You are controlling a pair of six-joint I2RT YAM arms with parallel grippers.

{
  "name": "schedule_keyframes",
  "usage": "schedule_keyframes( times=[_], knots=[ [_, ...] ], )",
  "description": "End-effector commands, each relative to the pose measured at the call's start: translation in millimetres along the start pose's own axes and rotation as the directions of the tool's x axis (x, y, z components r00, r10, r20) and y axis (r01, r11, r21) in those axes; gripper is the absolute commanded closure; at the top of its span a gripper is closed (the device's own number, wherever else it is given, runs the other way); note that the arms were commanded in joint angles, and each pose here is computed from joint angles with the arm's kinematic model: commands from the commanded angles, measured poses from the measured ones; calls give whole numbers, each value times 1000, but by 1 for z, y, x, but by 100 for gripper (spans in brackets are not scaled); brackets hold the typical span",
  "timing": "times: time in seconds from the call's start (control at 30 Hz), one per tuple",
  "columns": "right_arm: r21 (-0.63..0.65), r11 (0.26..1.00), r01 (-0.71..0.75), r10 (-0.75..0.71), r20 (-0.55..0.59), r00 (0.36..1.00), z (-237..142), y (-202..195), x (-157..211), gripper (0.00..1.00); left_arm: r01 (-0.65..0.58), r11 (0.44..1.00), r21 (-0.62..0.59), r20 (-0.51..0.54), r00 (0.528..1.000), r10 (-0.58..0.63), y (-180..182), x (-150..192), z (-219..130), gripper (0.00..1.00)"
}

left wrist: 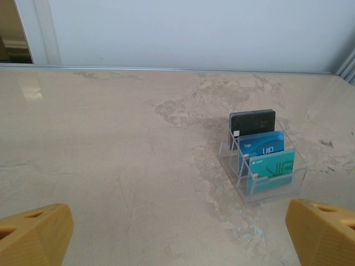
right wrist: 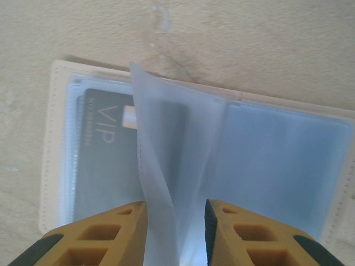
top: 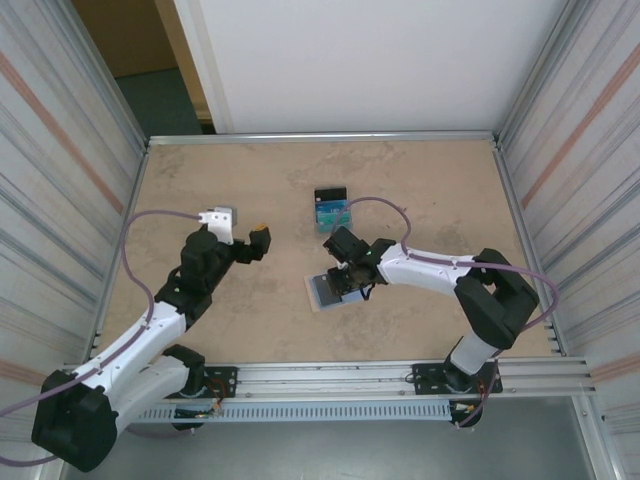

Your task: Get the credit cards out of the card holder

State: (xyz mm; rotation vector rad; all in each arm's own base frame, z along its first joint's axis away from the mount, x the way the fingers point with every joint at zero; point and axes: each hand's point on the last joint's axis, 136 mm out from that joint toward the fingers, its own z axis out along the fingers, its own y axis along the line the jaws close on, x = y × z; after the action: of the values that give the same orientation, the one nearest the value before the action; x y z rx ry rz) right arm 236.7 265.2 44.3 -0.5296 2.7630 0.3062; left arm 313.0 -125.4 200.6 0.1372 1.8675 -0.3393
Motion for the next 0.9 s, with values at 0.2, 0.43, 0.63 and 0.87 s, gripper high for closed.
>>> schedule_keyframes(
  times=[0.2,0.43,0.63,0.87],
  knots=[
    [75,982,-174,172,23,985,-10,-39,2,71,-132,991,30,-37,990,133,-19,4,1,1],
    [114,954,-277,275,30,961,-16,-60,5,74,-263,962,76,-113,956,270,-43,28,7,1],
    [161,916,-369,360,82,929,-33,-81,5,77,-363,925,109,-191,906,378,-63,56,17,1],
    [6,930,-367,363,118,924,-51,-59,-10,77,-412,891,192,-242,860,450,-93,93,28,1]
  ],
)
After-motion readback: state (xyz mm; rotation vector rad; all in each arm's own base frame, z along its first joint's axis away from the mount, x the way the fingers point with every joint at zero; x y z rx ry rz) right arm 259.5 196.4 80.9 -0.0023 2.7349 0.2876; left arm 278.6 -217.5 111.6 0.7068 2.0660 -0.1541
